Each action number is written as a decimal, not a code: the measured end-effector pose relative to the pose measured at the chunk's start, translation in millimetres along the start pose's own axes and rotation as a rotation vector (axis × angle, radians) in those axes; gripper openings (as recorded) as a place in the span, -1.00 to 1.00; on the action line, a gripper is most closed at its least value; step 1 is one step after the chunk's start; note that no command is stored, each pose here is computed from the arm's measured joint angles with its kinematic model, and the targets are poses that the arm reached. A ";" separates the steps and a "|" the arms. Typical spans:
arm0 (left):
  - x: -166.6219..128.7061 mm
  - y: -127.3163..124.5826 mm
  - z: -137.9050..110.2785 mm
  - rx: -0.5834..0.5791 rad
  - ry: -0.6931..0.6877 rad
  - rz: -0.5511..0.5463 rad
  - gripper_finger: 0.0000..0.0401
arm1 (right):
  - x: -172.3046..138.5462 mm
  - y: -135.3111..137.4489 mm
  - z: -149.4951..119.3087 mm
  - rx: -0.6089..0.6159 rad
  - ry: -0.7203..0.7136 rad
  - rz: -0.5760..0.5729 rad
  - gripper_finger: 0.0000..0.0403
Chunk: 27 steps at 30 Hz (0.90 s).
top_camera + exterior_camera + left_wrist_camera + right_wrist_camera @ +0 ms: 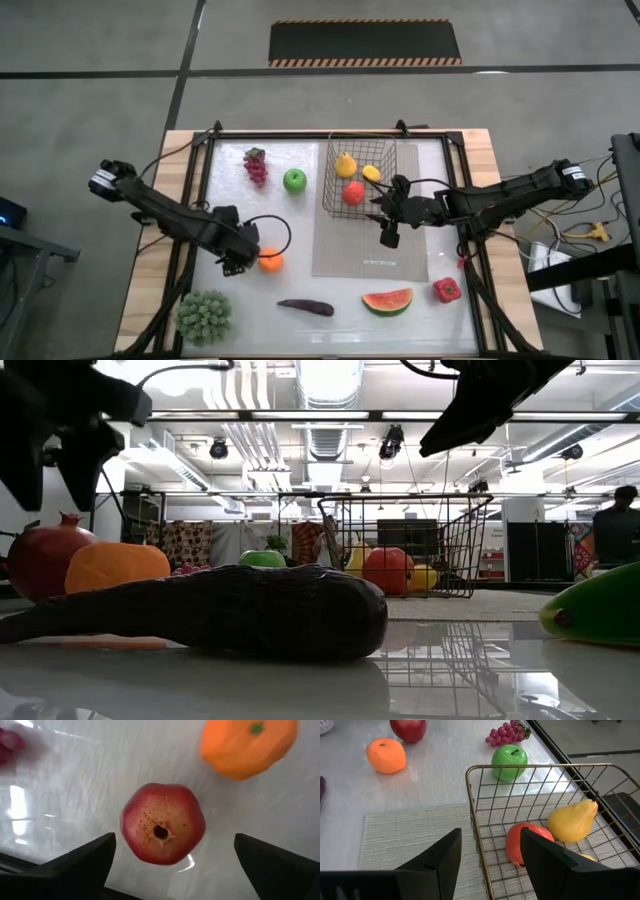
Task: Build produce basket
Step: Put the pomegranate into the wire basket
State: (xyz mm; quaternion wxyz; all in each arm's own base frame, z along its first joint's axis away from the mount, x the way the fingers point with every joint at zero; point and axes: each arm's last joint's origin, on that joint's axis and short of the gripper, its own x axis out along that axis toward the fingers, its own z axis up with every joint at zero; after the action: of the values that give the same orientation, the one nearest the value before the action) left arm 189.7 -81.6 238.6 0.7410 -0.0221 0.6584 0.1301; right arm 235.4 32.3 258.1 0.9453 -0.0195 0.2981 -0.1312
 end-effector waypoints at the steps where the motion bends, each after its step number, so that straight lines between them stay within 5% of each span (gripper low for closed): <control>1: 3.4 -0.5 -0.3 0.008 0.010 0.009 0.92 | 0.0 0.0 0.0 0.000 0.000 0.000 -0.07; 11: 37.8 -0.4 -10.5 0.024 0.060 0.064 0.78 | 0.1 0.1 0.2 0.005 -0.001 0.000 -0.07; 27: 38.5 -1.3 -8.9 0.003 0.032 0.060 0.37 | 0.0 0.0 0.1 0.006 -0.001 0.000 -0.07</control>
State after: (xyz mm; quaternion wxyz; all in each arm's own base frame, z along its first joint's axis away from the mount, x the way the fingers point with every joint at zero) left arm 185.2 -78.3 199.5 0.7262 -0.0035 0.6706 0.1509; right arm 235.5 32.3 258.2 0.9456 -0.0169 0.2971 -0.1319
